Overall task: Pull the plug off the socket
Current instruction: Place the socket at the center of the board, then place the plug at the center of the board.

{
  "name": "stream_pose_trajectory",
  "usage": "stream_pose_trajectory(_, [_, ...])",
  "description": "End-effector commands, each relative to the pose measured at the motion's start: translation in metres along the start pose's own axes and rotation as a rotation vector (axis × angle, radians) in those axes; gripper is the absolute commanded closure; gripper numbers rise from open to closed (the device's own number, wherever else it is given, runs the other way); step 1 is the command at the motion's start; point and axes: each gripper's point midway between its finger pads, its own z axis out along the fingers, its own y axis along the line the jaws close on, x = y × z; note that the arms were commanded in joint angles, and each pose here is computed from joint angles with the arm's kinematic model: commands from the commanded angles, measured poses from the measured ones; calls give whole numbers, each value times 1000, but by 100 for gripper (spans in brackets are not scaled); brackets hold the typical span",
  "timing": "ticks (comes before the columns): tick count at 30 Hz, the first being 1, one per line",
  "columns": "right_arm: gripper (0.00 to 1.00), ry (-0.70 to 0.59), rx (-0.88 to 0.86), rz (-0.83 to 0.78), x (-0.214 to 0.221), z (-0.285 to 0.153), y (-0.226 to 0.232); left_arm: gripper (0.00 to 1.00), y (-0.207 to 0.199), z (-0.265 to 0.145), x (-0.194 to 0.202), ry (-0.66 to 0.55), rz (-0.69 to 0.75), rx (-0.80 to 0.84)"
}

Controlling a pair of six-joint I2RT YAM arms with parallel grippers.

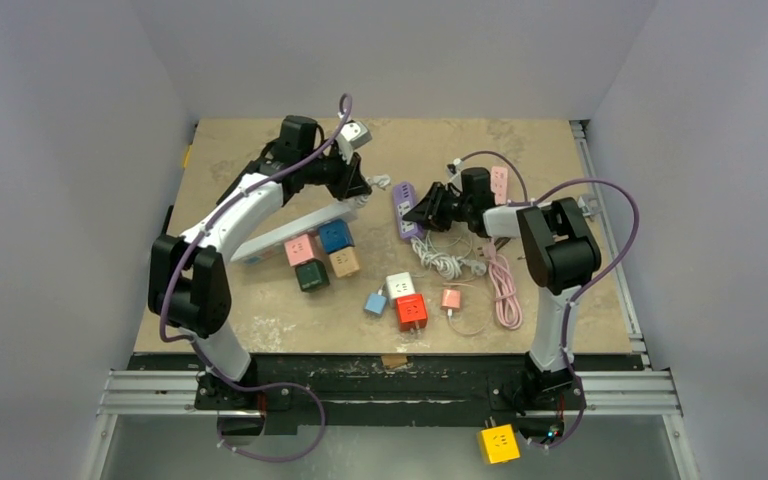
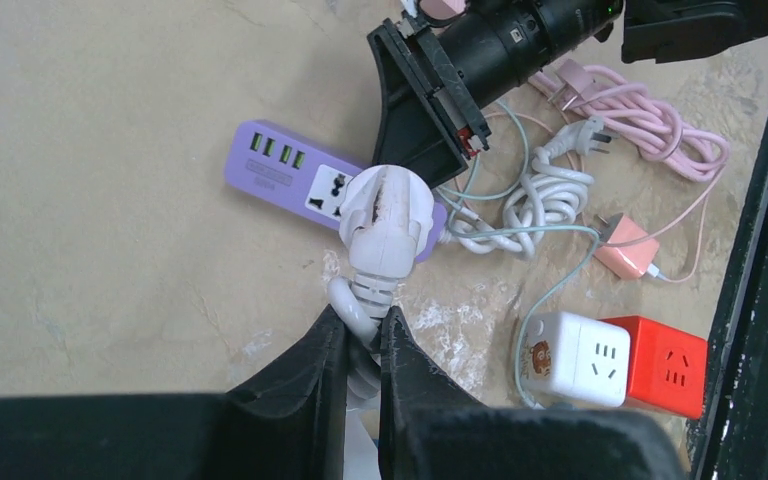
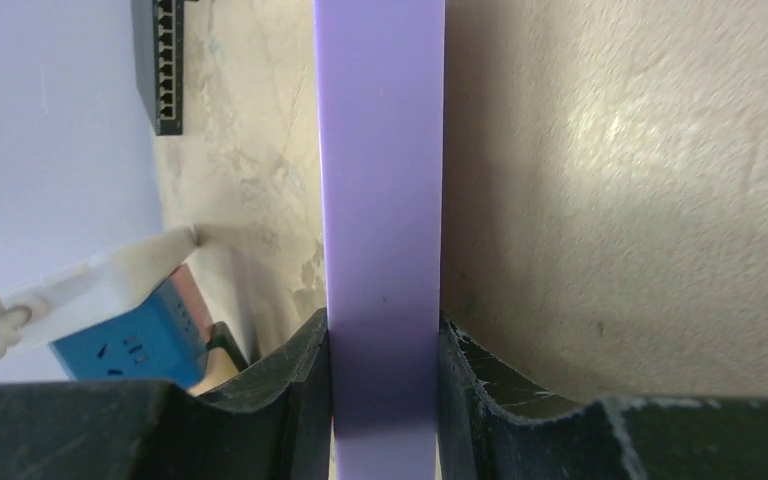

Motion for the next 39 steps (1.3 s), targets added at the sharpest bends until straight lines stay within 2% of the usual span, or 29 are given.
stream_pose_trajectory(1, [100, -89, 103, -38, -32, -5, -4, 100, -11, -8, -38, -108, 100, 39])
stream_pose_trajectory(5, [100, -155, 157, -94, -71, -11, 7, 100, 12, 1, -20, -40, 106, -44])
stream_pose_trajectory(10, [100, -262, 321, -152, -121, -30, -3, 100, 44, 14, -5, 41, 110, -136])
stream_pose_trajectory(15, [98, -277, 398, -184, -130, -34, -12, 100, 70, 33, 12, 126, 88, -192])
stream_pose_trajectory(17, [94, -273, 417, -185, -129, -34, -17, 100, 77, 42, 20, 162, 85, -208])
stream_pose_trajectory(19, [82, -267, 428, -187, -128, -35, -19, 100, 79, 49, 27, 191, 87, -214])
stream_pose_trajectory(23, [50, -280, 467, -224, -129, -45, -16, 100, 82, 62, 42, 262, 92, -224])
stream_pose_trajectory(28, [27, -310, 475, -285, -131, -62, 13, 100, 87, 72, 48, 317, 92, -246])
stream_pose_trajectory(30, [23, -321, 471, -312, -127, -69, 31, 87, 87, 71, 48, 331, 86, -249])
stream_pose_trajectory(33, [20, -346, 462, -350, -120, -81, 53, 51, 83, 67, 50, 344, 71, -244])
stream_pose_trajectory(34, [20, -350, 461, -356, -117, -84, 58, 33, 80, 64, 50, 345, 66, -241])
stream_pose_trajectory(35, [20, -352, 460, -362, -113, -88, 63, 9, 76, 62, 48, 344, 61, -235])
stream_pose_trajectory(36, [19, -356, 457, -368, -109, -92, 68, 1, 73, 58, 48, 348, 57, -227])
stream_pose_trajectory(39, [19, -352, 456, -383, -90, -100, 75, 0, 59, 41, 39, 348, 22, -207])
